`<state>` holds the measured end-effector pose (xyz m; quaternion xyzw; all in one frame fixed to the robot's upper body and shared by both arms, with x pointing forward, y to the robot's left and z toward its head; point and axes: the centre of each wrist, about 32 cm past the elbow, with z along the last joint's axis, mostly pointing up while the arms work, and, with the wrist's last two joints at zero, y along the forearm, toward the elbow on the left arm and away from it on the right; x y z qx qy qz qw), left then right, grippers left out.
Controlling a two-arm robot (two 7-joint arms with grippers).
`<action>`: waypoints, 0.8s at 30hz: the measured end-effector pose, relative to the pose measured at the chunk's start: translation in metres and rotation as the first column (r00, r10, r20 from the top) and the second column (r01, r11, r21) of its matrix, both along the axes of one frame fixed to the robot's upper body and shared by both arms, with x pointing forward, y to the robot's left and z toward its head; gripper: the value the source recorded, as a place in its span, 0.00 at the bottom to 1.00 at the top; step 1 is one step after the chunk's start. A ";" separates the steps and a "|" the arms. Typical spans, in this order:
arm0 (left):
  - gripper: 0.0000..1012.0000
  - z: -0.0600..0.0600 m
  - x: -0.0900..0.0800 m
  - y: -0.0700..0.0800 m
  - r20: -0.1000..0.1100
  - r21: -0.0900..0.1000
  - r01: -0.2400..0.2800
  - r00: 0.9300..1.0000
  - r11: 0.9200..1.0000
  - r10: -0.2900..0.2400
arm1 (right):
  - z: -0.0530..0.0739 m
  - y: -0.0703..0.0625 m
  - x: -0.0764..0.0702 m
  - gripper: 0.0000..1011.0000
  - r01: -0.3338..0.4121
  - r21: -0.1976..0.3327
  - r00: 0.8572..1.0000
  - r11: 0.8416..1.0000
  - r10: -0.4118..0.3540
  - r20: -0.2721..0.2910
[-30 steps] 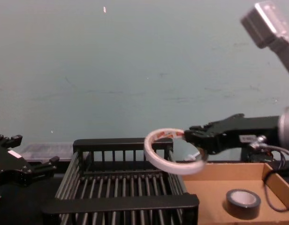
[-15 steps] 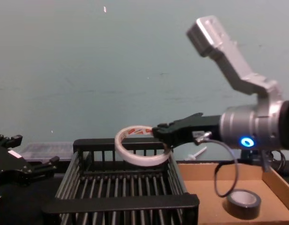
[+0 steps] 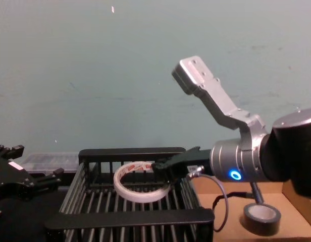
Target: Pick up the white tape and place it into the black box , Pick up the silver tape and place it into the brown box.
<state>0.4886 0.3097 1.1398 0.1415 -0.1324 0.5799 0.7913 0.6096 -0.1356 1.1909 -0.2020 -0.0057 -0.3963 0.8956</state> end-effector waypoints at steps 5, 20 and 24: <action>0.99 0.000 0.000 0.000 0.000 0.000 0.000 1.000 1.000 0.000 | -0.001 0.001 0.001 0.09 0.001 -0.006 1.000 1.000 -0.001 -0.002; 0.99 0.000 0.000 0.000 0.000 0.000 0.000 1.000 1.000 0.000 | 0.000 0.000 0.000 0.26 0.000 0.000 1.000 1.000 0.000 0.001; 0.99 0.000 0.000 0.000 0.000 0.000 0.000 1.000 1.000 0.000 | 0.000 0.000 0.000 0.37 0.000 0.000 1.000 1.000 0.000 0.001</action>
